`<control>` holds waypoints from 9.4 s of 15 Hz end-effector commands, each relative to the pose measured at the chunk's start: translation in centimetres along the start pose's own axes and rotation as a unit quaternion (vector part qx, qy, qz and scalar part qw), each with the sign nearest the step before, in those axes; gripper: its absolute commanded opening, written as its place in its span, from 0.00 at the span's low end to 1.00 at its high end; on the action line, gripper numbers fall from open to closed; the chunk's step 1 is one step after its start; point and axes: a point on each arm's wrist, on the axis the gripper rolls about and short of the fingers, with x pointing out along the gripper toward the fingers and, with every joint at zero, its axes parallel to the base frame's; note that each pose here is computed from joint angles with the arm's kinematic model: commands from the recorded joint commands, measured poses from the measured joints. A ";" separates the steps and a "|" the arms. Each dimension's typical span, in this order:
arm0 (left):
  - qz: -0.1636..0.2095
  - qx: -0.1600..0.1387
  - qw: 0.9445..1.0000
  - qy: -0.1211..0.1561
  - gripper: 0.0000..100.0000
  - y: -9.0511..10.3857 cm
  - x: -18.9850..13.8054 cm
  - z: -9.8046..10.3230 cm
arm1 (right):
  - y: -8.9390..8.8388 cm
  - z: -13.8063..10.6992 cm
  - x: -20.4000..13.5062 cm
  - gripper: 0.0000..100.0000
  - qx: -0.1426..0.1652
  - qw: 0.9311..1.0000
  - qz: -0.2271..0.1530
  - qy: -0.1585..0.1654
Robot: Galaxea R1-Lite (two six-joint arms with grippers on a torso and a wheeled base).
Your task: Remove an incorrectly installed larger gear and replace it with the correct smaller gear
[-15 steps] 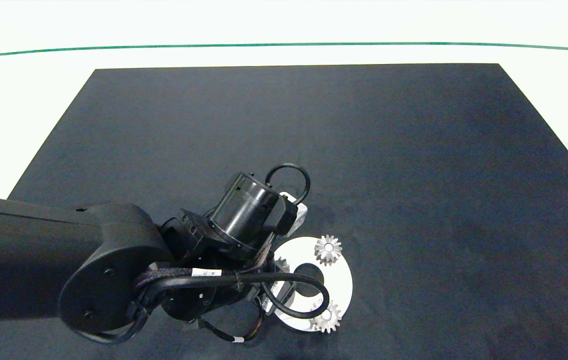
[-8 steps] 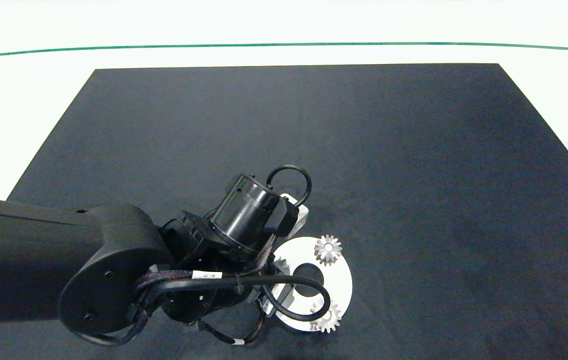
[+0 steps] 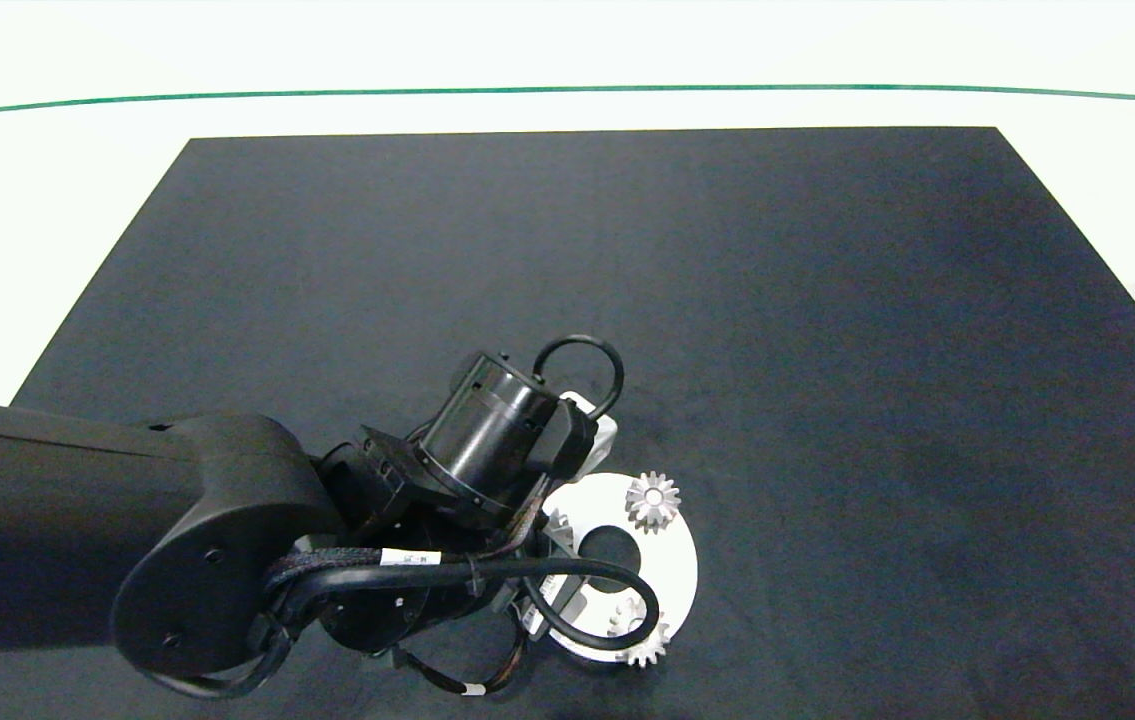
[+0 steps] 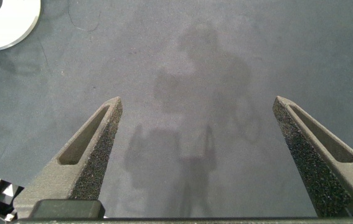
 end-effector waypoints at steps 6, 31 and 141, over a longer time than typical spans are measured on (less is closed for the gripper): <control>0.002 -0.001 1.000 -0.005 0.33 0.1 -0.3 0.1 | 0.0 0.0 0.1 1.00 -0.001 1.000 0.002 0.002; 0.109 -0.053 0.992 -0.023 0.19 9.4 -2.6 -0.2 | 0.1 -0.2 0.1 1.00 -0.009 1.000 0.003 0.001; 0.007 0.019 0.998 -0.061 0.25 -1.2 -5.2 -0.1 | 0.4 -0.5 -0.7 1.00 -0.019 0.999 0.023 -0.031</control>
